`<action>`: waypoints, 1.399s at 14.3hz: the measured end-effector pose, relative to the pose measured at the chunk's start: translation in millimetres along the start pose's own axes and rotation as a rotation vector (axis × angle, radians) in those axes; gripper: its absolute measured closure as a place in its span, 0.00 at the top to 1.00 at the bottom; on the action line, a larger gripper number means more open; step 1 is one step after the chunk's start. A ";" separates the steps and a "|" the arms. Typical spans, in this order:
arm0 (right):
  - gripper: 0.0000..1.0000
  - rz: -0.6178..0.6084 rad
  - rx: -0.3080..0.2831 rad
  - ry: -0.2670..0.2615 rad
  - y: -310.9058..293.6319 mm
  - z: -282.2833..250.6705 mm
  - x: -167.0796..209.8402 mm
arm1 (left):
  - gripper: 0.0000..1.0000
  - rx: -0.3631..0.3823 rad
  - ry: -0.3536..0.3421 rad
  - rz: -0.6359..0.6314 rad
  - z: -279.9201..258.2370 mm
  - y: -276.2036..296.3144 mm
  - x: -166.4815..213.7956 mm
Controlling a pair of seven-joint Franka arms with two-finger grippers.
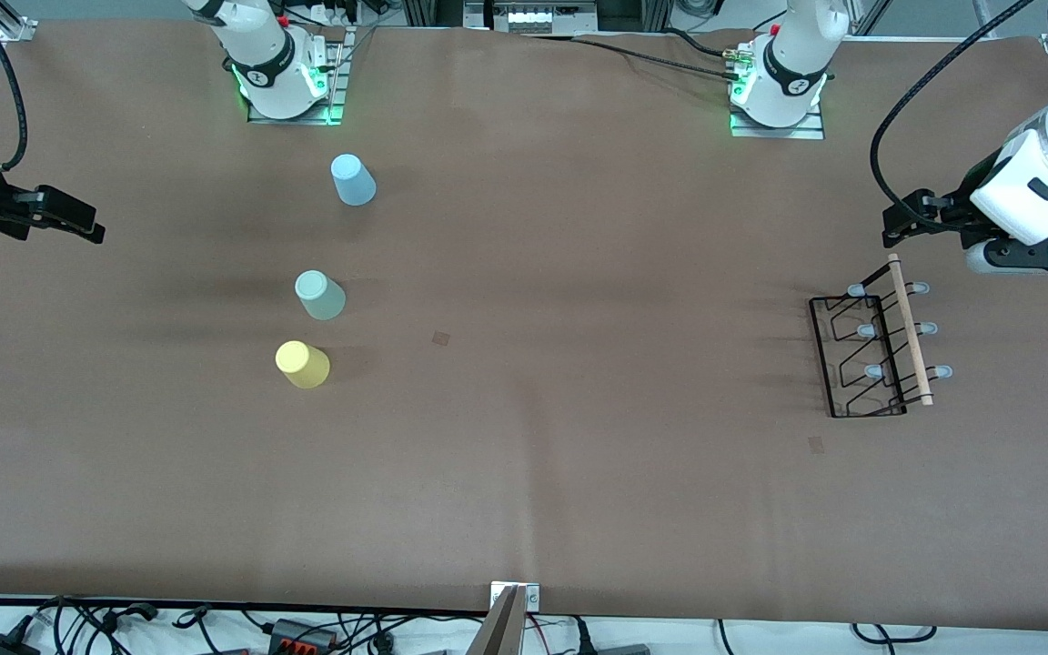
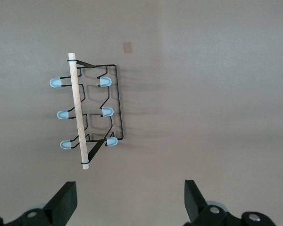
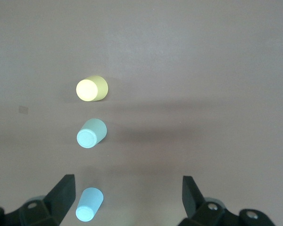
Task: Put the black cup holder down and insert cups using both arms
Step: 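Move the right gripper toward the teal cup while the left gripper reaches the rack, then grasp the teal cup with the right gripper while the left gripper grasps the rack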
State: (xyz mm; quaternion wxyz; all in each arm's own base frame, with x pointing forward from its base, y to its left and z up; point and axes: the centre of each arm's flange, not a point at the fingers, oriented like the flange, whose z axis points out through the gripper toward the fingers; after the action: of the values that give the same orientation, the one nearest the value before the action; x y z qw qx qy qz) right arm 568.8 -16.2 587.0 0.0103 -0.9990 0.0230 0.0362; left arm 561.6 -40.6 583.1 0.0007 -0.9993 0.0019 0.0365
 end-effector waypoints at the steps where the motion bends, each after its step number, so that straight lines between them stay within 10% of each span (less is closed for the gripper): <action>1: 1.00 0.000 0.000 0.002 0.0 -0.1 0.2 | 1.00 0.000 0.001 0.000 -0.3 0.0 0.0; 9: 1.00 -0.001 0.000 -0.006 -0.6 5.8 2.9 | 1.00 0.001 -0.017 -0.001 1.2 -0.4 -1.8; 15: 1.00 -0.026 -0.006 -0.156 -15.1 58.6 -4.8 | 1.00 0.014 -0.404 -0.037 43.2 -24.1 -32.5; 20: 1.00 -0.069 -0.009 -0.038 -40.4 151.6 -18.7 | 1.00 -0.001 -0.413 -0.017 48.2 -33.1 -7.9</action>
State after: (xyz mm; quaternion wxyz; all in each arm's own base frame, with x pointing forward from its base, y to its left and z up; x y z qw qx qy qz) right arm 541.1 28.3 437.9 0.0075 -0.9984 -0.0117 0.0547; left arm 550.4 -7.4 535.6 0.0009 -0.9706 -0.0069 0.2406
